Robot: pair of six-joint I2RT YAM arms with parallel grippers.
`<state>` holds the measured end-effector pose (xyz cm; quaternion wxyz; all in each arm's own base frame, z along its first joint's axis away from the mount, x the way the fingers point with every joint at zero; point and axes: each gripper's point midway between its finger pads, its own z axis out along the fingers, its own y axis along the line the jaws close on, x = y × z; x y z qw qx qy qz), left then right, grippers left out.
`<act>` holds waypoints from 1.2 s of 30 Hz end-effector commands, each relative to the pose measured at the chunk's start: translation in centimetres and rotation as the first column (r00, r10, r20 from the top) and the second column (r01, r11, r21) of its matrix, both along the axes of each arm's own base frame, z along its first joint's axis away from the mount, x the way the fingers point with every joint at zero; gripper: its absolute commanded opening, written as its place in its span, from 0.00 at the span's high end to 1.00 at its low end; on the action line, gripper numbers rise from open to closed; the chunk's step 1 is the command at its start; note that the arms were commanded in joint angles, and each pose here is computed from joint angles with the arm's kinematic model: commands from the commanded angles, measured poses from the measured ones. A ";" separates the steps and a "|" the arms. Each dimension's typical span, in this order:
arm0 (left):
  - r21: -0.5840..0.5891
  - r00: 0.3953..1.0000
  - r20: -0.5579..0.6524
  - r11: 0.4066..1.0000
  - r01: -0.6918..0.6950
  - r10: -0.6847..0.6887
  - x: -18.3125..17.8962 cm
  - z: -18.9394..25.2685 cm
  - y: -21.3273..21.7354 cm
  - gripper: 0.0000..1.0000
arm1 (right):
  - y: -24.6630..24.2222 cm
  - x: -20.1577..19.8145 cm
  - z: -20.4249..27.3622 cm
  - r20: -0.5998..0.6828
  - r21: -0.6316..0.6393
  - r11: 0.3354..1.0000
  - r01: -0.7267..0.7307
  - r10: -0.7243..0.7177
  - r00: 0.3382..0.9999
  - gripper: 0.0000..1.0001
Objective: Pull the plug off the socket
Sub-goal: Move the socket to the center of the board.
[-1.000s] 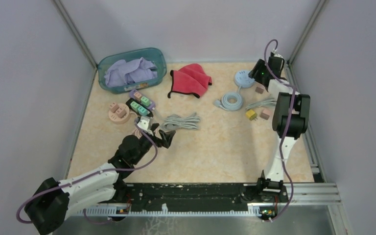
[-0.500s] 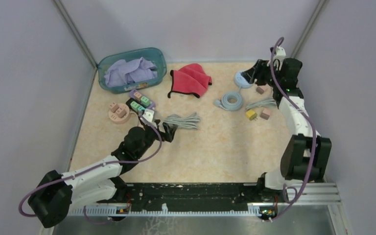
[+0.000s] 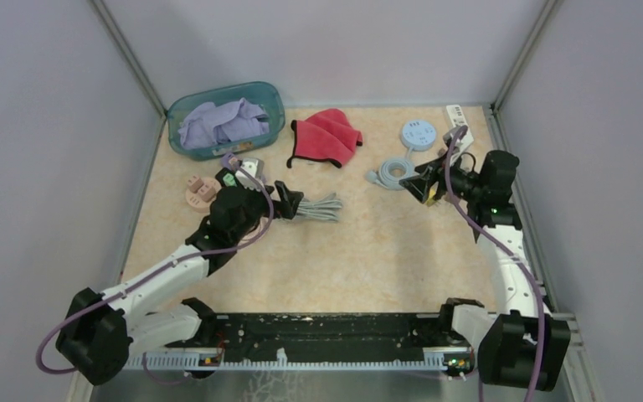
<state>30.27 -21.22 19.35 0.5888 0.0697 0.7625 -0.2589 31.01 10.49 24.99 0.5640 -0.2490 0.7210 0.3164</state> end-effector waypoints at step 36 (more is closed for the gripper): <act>0.271 0.683 -0.452 0.818 -0.507 0.573 4.1 -8.3 6.4 0.12 | -0.7 1.0 -2.1 0.042 -0.123 0.991 -0.047 0.053 0.998 0.36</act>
